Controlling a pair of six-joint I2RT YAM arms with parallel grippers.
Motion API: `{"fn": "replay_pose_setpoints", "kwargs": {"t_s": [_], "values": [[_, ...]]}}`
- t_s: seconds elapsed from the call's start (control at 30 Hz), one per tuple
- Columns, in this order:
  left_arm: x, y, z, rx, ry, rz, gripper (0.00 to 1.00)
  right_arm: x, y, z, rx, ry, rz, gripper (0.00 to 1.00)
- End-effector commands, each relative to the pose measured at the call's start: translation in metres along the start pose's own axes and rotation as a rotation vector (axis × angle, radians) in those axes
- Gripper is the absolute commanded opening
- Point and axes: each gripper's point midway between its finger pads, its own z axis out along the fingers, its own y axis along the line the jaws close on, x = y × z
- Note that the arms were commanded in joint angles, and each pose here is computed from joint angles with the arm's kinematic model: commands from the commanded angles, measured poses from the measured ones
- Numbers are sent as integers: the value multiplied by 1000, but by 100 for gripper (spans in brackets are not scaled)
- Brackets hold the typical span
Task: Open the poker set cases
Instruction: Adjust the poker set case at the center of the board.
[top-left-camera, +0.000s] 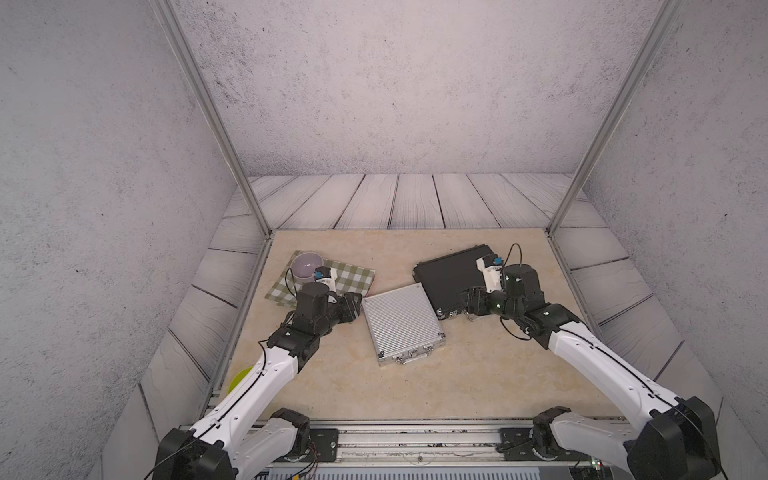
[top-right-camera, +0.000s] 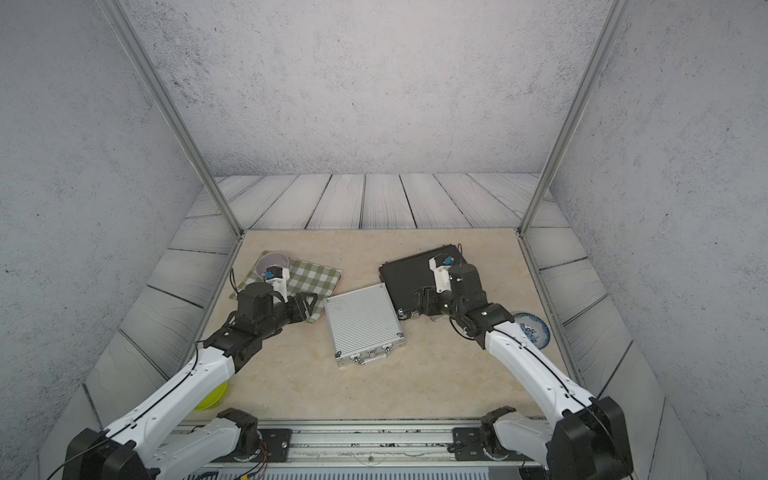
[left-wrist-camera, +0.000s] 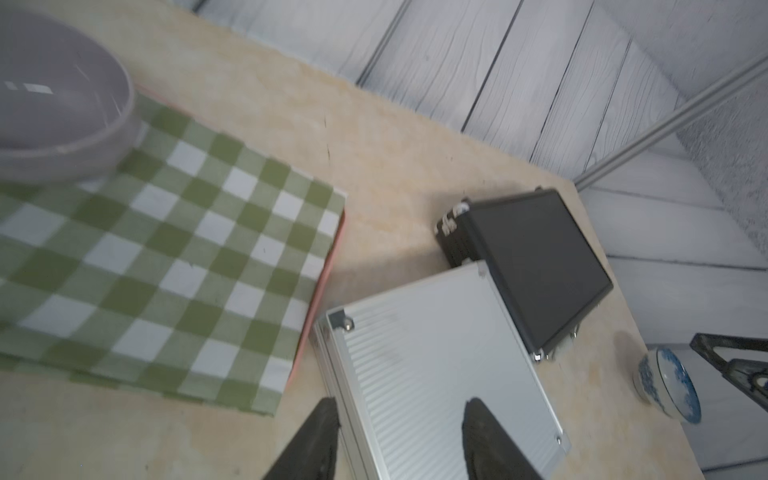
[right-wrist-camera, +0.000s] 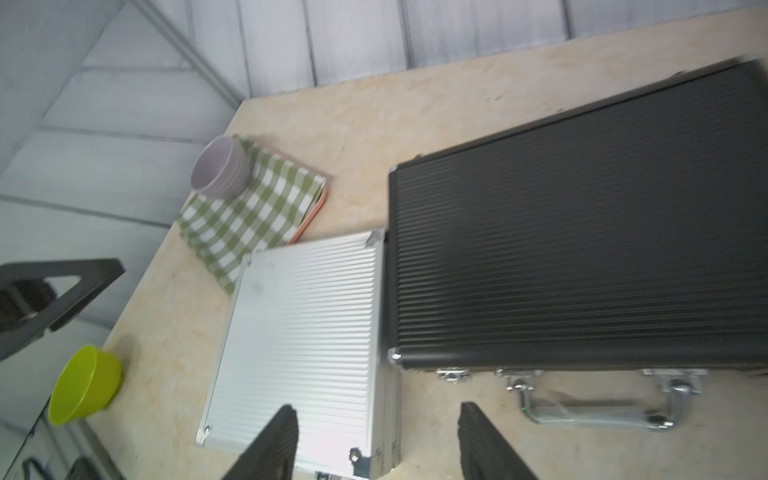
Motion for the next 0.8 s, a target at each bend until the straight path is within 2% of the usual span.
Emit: {"fn": "replay_pose_setpoints", "kwargs": {"t_s": [0.0,0.2,0.53,0.77], "values": [[40,-6,-9,54,167,-45,53,51,9,8,-36,159,41,58],[55,-2,7,101,177,-95,55,67,21,26,-75,248,51,59],[81,-12,38,196,344,-140,55,86,21,57,-114,378,94,63],[82,-6,48,177,343,-147,55,97,16,71,-116,417,117,66]]}}
